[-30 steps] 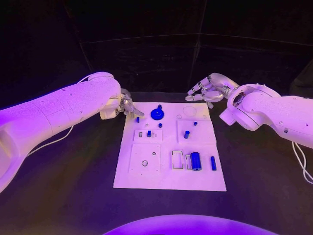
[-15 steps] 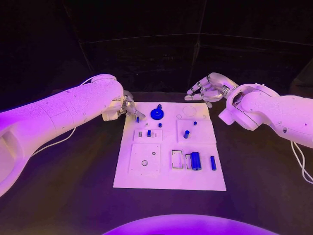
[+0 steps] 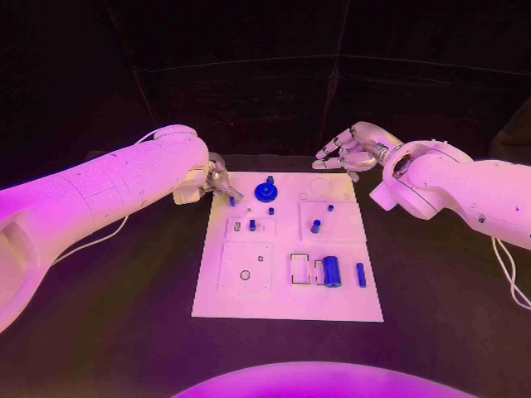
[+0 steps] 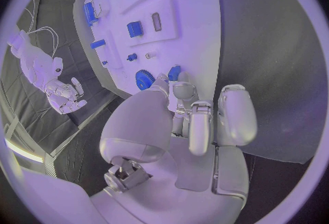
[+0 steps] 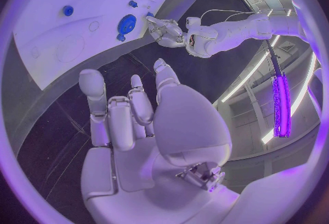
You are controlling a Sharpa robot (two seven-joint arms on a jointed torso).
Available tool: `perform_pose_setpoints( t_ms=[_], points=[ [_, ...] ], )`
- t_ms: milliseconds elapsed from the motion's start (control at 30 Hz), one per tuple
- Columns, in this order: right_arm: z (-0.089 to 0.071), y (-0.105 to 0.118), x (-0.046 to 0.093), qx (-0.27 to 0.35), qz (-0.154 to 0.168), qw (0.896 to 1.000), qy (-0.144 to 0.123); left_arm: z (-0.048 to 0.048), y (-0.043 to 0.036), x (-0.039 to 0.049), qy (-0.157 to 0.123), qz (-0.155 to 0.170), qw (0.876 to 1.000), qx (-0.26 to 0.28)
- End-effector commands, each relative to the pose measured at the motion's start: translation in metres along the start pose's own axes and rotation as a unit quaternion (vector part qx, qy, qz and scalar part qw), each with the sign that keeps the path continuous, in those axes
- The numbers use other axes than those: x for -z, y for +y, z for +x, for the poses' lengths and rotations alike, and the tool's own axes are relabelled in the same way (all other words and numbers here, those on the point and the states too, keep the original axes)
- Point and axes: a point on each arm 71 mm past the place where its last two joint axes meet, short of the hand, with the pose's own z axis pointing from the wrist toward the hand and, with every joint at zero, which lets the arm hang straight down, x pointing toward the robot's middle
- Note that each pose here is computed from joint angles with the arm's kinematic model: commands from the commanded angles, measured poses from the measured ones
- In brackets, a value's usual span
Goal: Assemble the parts on the task board
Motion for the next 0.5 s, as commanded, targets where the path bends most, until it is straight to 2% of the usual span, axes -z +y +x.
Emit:
perform_pose_setpoints(
  t_ms=[33, 300, 500],
  points=[
    [-0.0005, 0.0019, -0.0004, -0.001, -0.005, 1.000, 0.000, -0.0007, -0.0018, 0.0006, -0.002, 0.008, 1.000, -0.002],
    [-0.0006, 0.0018, -0.0004, -0.001, -0.005, 1.000, 0.000, -0.0003, -0.0014, 0.0027, -0.006, 0.020, 1.000, -0.001],
    [-0.0014, 0.0011, 0.0001, -0.001, -0.004, 1.000, -0.001, -0.0006, 0.0032, 0.0096, -0.016, 0.027, 0.999, 0.002]
  ],
)
